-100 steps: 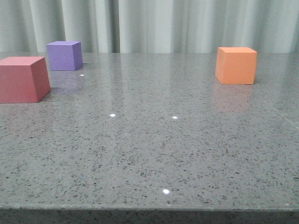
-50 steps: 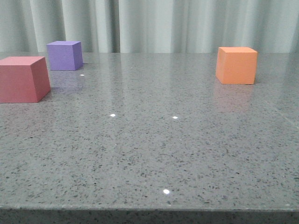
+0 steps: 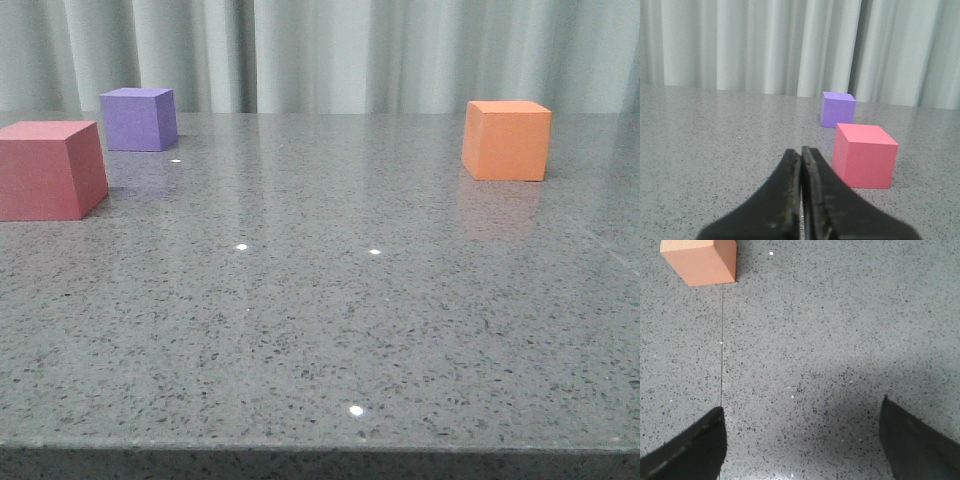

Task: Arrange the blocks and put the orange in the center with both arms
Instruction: 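Lower the open right gripper over the orange cube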

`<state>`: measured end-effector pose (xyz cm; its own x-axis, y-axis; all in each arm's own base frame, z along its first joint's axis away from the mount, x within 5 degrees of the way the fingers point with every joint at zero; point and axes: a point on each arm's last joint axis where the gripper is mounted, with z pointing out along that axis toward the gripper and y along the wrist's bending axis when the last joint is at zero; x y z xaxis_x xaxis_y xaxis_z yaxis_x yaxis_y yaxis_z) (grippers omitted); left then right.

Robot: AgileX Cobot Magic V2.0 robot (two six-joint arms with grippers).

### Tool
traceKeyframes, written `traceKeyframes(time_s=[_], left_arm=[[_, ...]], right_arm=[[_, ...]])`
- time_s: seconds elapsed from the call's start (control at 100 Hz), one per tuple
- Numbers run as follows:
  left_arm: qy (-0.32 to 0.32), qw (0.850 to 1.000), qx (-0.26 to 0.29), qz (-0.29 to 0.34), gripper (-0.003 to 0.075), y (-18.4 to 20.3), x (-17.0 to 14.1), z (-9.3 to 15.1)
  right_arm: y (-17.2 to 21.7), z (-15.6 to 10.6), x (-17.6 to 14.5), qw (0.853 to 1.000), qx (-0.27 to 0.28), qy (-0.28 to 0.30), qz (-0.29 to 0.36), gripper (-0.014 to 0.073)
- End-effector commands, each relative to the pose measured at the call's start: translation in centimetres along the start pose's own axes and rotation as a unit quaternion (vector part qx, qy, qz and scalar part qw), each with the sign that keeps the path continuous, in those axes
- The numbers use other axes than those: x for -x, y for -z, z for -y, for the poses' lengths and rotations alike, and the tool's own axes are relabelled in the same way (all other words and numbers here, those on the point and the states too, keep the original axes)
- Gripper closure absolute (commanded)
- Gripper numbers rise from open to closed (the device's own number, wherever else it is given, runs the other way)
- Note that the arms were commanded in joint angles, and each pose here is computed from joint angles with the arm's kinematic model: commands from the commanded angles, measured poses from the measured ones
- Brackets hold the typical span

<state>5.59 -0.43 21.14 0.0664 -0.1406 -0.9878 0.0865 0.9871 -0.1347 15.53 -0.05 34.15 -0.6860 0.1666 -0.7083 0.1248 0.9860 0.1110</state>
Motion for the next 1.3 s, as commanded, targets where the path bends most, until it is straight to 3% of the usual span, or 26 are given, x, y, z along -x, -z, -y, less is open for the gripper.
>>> traceKeyframes(time_s=[0.0,0.18,0.47,0.94,1.29], left_arm=[[0.004,1.000,-0.004,0.023,0.0741,0.0,-0.7,-0.1],[0.004,1.000,-0.004,0.023,0.0741,0.0,-0.7,-0.1],[0.004,1.000,-0.004,0.023,0.0741,0.0,-0.7,-0.1],[0.004,1.000,-0.004,0.023,0.0741,0.0,-0.7,-0.1],[0.004,1.000,-0.004,0.023,0.0741,0.0,-0.7,-0.1]], right_arm=[[0.8,-0.2,1.4,0.999,0.008,0.002,0.051,-0.0049],[0.3,-1.2,2.7,0.998,0.041,-0.016,0.049,-0.0049],[-3.5,-5.7,7.2,0.995,0.091,0.035,0.031,-0.0049],[-12.8,-9.3,14.4,0.996,0.086,0.039,0.003,-0.0049],[-18.5,-10.3,14.7,0.996,0.076,0.042,-0.037,-0.0049]])
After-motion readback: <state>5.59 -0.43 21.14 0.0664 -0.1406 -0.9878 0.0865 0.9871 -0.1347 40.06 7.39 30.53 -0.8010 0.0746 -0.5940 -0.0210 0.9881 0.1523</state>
